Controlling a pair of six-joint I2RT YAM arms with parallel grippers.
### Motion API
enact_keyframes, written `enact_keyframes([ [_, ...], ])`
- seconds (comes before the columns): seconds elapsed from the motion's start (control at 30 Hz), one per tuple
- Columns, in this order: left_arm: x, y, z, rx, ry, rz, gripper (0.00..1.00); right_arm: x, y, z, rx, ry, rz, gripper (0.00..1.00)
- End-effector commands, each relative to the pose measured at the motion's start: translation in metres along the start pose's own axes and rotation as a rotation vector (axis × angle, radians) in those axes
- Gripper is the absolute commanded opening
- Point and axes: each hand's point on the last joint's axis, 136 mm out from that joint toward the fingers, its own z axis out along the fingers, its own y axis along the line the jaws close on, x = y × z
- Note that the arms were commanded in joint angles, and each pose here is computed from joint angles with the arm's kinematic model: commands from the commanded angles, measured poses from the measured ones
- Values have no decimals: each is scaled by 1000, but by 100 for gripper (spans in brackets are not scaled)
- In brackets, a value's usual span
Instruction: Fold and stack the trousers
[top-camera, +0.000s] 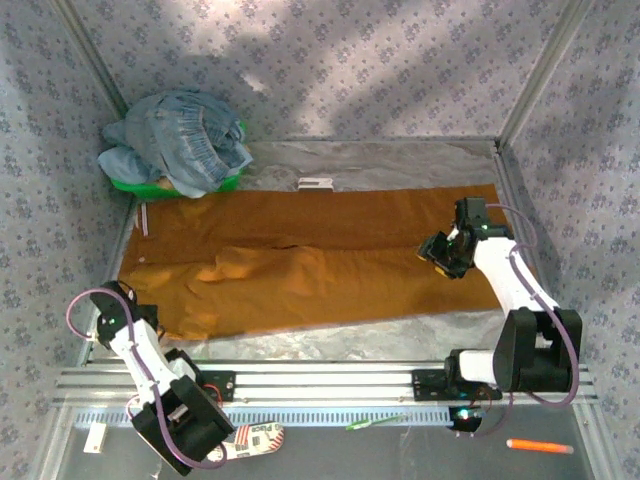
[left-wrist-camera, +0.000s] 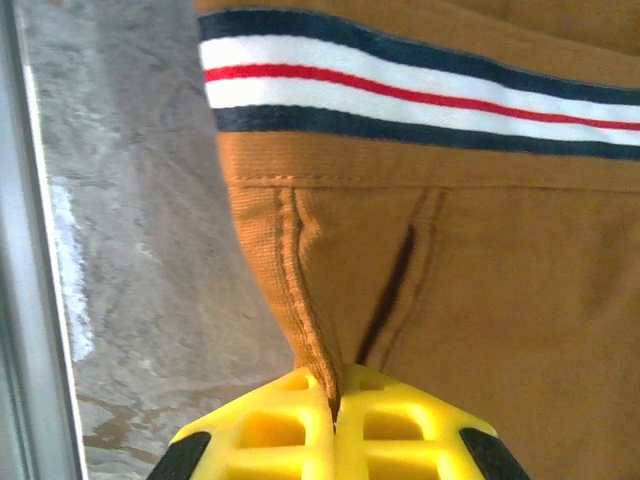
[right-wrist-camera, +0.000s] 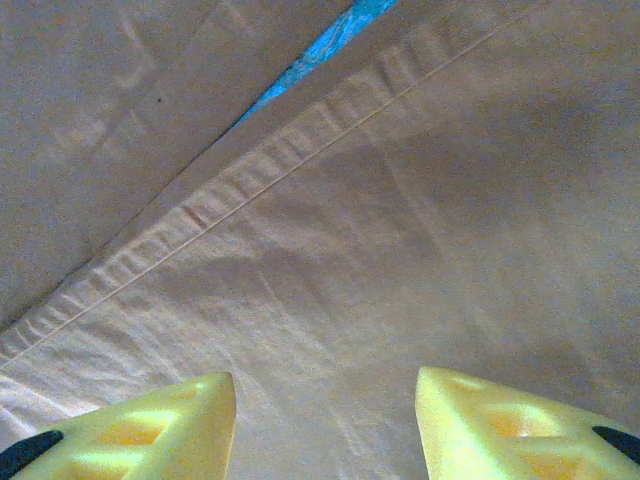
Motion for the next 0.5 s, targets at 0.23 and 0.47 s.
enact_keyframes([
  [0.23, -2, -49, -28, 203, 59, 38, 0, 6, -53, -31, 60, -36, 262, 54],
  [0.47, -12, -75, -41, 298, 49, 77, 0, 37, -121, -13, 147, -31, 576, 55],
])
